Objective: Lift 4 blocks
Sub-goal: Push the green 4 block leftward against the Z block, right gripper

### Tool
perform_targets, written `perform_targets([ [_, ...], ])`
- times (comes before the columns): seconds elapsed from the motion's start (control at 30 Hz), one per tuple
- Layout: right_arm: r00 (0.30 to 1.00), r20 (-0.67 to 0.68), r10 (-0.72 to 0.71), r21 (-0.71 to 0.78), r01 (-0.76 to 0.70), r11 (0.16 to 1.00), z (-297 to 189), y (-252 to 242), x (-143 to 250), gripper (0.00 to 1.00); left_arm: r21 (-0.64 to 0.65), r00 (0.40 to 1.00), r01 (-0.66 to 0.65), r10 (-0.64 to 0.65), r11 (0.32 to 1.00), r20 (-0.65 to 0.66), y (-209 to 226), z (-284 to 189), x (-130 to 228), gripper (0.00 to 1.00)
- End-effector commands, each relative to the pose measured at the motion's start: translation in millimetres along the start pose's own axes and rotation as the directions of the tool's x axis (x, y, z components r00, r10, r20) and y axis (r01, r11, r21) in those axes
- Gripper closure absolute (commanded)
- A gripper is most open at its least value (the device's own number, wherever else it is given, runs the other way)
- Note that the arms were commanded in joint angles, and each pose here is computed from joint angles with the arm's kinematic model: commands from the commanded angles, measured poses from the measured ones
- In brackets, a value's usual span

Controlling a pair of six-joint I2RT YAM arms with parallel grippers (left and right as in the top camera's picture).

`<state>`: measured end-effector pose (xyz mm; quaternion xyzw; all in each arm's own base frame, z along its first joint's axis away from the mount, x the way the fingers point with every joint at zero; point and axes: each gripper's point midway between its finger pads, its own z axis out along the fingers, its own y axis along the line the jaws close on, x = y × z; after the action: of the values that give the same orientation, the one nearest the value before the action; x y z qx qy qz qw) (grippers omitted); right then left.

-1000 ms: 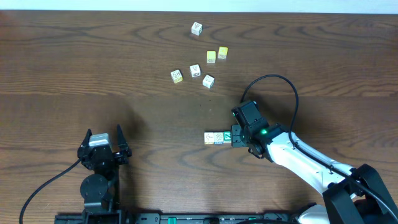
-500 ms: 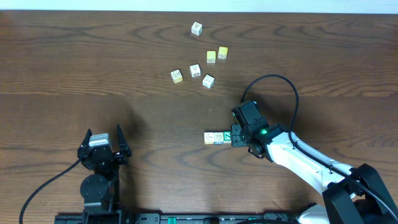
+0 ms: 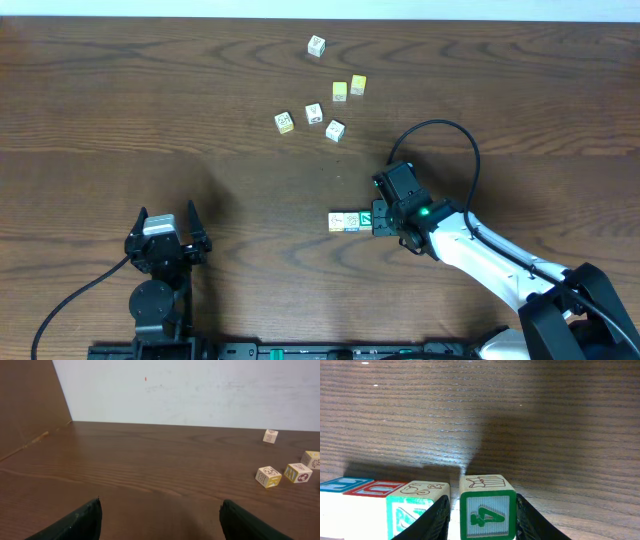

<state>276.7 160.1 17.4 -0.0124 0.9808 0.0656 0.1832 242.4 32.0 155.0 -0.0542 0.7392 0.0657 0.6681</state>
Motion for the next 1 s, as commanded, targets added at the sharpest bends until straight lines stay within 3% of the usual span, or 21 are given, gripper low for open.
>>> perform_targets([
  [0.0, 1.0, -0.01, 0.001, 0.017, -0.001, 1.0, 3.7, -1.7, 5.1, 0.61, -0.017, 0.999, -0.003, 0.002, 1.0, -0.054, 3.0, 1.0, 17.8, 0.25],
  [0.57, 1.0, -0.01, 0.001, 0.017, -0.001, 1.0, 3.7, -1.7, 5.0, 0.59, -0.017, 0.999, -0.003, 0.002, 1.0, -0.054, 3.0, 1.0, 17.8, 0.25],
  [0.73, 1.0, -0.008, 0.001, 0.016, -0.001, 1.0, 3.7, -1.5, 4.7, 0.62, -0.017, 0.999, -0.003, 0.002, 1.0, -0.054, 3.0, 1.0, 17.8, 0.25],
  [0.97, 1.0, -0.004, 0.001, 0.017, -0.001, 1.0, 3.7, -1.5, 3.7, 0.55, -0.017, 0.999, -0.003, 0.002, 1.0, -0.054, 3.0, 1.0, 17.8, 0.24],
])
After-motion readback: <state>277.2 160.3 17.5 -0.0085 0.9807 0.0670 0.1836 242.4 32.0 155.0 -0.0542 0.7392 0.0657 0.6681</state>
